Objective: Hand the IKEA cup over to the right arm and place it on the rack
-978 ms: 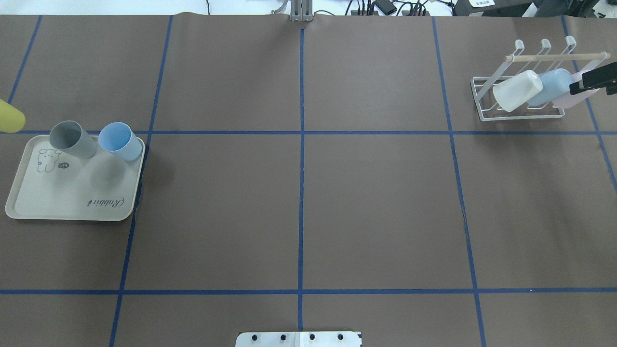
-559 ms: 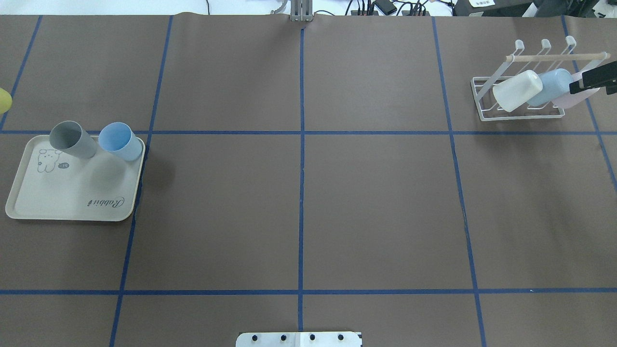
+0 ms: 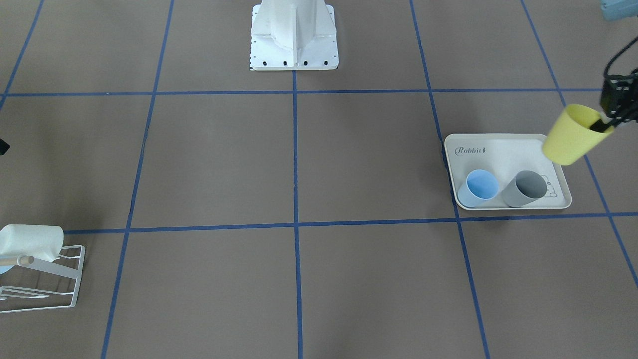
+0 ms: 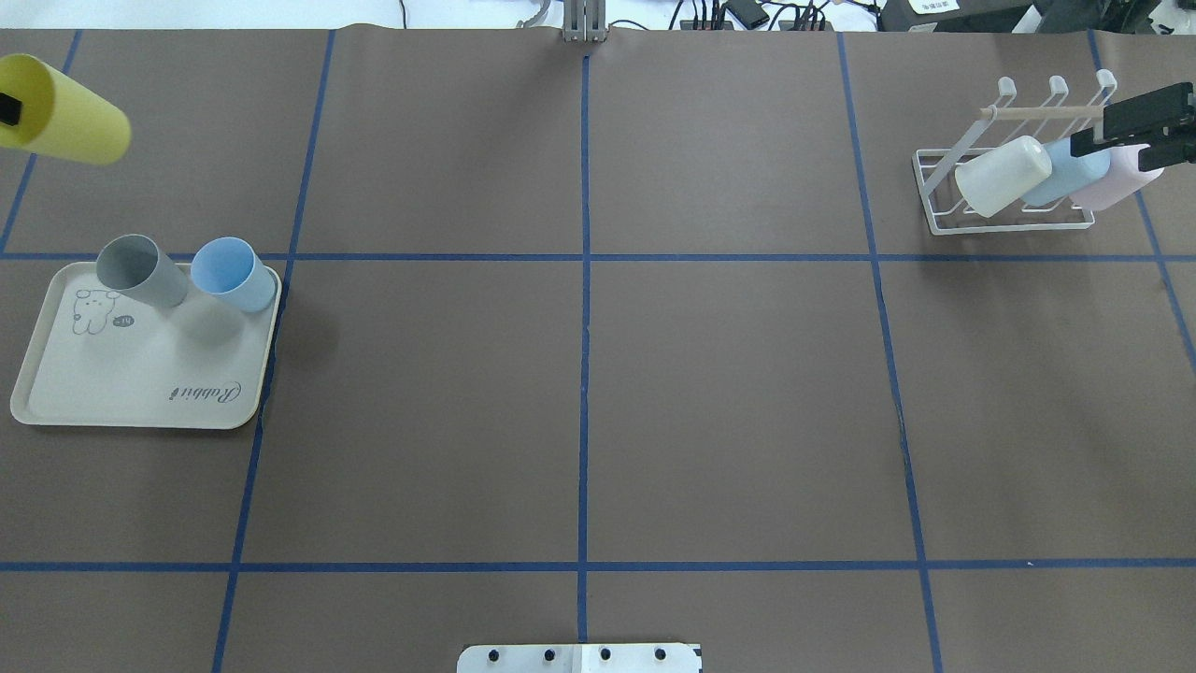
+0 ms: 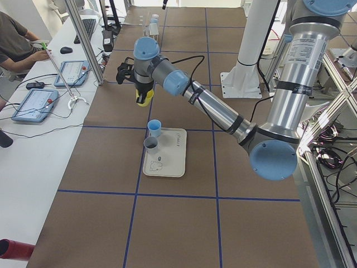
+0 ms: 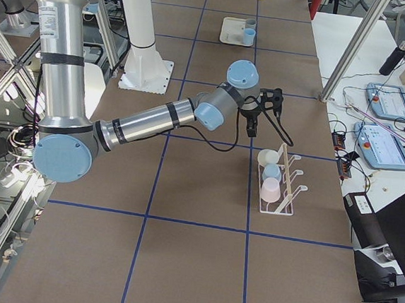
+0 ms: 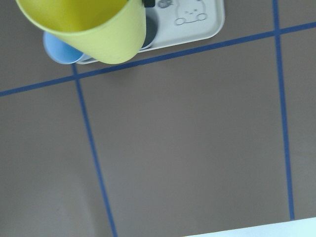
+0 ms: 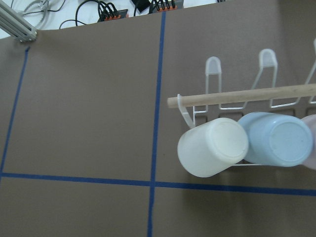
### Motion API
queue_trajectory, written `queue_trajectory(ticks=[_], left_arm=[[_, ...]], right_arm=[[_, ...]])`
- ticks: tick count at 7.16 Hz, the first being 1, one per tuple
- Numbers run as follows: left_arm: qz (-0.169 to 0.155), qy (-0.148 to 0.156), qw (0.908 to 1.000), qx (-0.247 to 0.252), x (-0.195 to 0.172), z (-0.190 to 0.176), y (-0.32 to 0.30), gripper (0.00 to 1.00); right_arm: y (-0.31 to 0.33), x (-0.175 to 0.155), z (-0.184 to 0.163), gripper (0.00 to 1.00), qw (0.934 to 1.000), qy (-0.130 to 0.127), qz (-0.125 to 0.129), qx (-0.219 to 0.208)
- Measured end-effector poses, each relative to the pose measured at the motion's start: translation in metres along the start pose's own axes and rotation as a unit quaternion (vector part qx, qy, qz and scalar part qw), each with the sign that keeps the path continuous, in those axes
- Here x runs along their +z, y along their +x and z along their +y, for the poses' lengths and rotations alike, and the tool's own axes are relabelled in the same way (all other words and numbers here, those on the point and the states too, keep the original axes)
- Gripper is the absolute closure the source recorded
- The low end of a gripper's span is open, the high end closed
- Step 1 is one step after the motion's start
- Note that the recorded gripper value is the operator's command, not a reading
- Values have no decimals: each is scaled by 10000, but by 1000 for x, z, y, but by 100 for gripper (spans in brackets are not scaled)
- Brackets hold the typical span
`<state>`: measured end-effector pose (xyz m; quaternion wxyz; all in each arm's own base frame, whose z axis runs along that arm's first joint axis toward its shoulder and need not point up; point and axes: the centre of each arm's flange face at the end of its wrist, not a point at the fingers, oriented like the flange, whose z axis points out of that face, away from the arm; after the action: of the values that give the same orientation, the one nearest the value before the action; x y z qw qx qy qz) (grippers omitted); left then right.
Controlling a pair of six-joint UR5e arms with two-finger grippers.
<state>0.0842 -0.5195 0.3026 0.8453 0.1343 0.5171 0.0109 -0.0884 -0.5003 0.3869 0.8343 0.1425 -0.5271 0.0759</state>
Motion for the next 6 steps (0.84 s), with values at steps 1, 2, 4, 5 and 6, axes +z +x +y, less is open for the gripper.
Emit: queue_trajectory(ticks=[1, 2, 4, 5, 6], left_arm=[[547, -48, 9984, -136, 19, 11, 48, 100], [1059, -49, 9936, -403, 42, 24, 93, 100], [1950, 145, 9752, -1037, 91, 54, 178, 100], [2317, 256, 9629, -1358, 101, 65, 210, 100], [2632, 331, 9528, -1474, 102, 70, 237, 100]], right_arm=[[-30, 8, 13, 0, 9986, 65, -444, 271], [-68, 19, 24, 0, 9936, 105, -958, 594], [-160, 44, 42, 0, 9775, 132, -1823, 1052], [-194, 52, 50, 0, 9700, 227, -2077, 1246], [-216, 55, 59, 0, 9635, 257, -2251, 1428]])
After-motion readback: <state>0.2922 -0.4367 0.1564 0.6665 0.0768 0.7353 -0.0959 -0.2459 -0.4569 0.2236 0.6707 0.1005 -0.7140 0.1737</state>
